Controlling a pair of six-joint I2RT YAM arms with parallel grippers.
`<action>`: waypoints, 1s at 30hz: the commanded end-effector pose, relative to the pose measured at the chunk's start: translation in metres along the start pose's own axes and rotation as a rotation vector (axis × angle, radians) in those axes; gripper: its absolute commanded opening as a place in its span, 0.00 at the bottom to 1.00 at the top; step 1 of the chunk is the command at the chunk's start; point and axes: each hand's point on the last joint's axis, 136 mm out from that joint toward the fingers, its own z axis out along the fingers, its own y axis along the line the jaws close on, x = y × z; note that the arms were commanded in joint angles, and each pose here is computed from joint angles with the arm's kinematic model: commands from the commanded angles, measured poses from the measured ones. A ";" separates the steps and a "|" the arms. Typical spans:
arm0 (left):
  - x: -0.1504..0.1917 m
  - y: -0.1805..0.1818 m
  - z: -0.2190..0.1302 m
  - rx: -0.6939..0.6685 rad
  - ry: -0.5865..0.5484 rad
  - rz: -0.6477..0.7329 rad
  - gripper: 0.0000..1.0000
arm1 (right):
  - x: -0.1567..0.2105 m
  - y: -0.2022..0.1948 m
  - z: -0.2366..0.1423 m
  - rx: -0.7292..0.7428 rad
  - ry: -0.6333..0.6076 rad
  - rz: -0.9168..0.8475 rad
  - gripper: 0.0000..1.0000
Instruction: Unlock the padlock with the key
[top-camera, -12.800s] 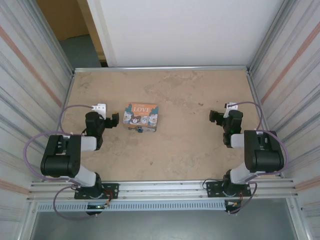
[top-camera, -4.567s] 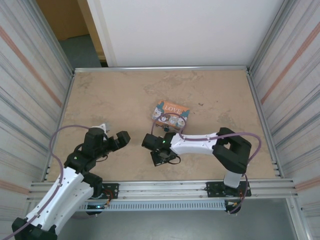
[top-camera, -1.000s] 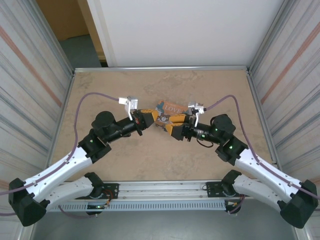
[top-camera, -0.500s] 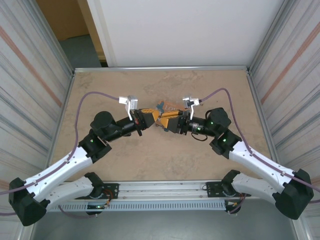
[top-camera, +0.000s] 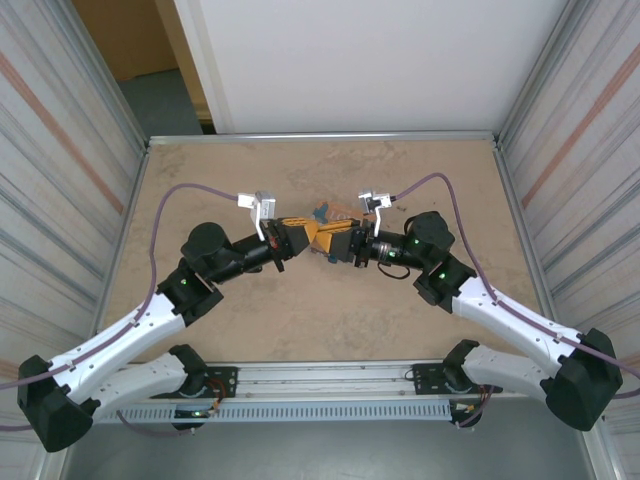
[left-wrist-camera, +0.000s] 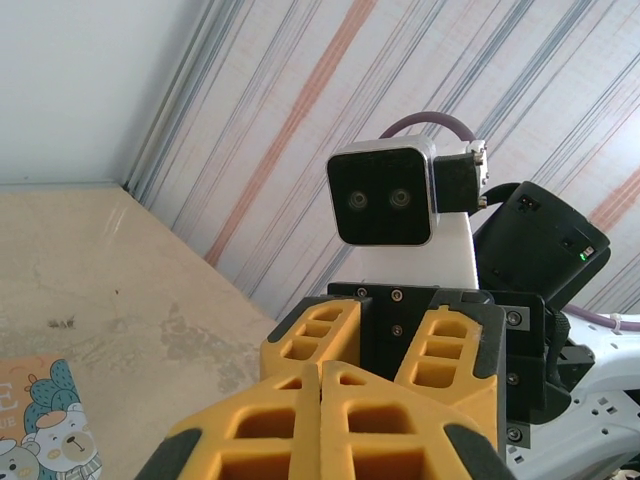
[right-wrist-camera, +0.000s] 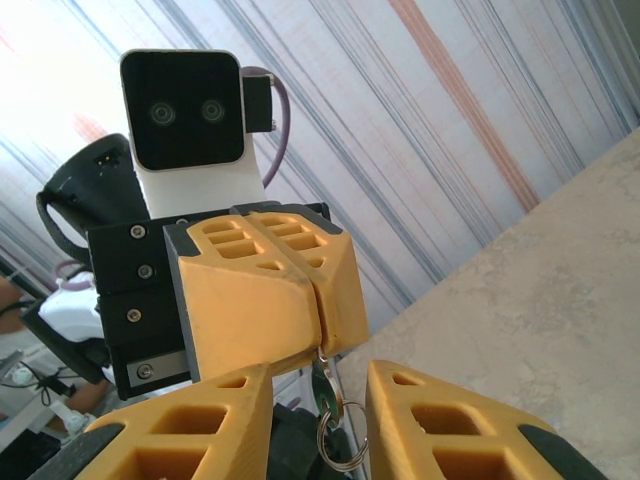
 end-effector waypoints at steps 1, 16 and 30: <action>-0.006 -0.009 -0.002 0.039 -0.026 0.019 0.00 | -0.004 0.003 0.003 -0.001 -0.007 0.013 0.28; -0.006 -0.007 -0.002 0.022 -0.028 0.019 0.00 | 0.006 -0.007 0.003 0.035 0.009 0.026 0.27; -0.006 -0.007 -0.003 0.020 -0.028 0.020 0.00 | 0.004 -0.009 0.002 0.053 0.002 0.028 0.03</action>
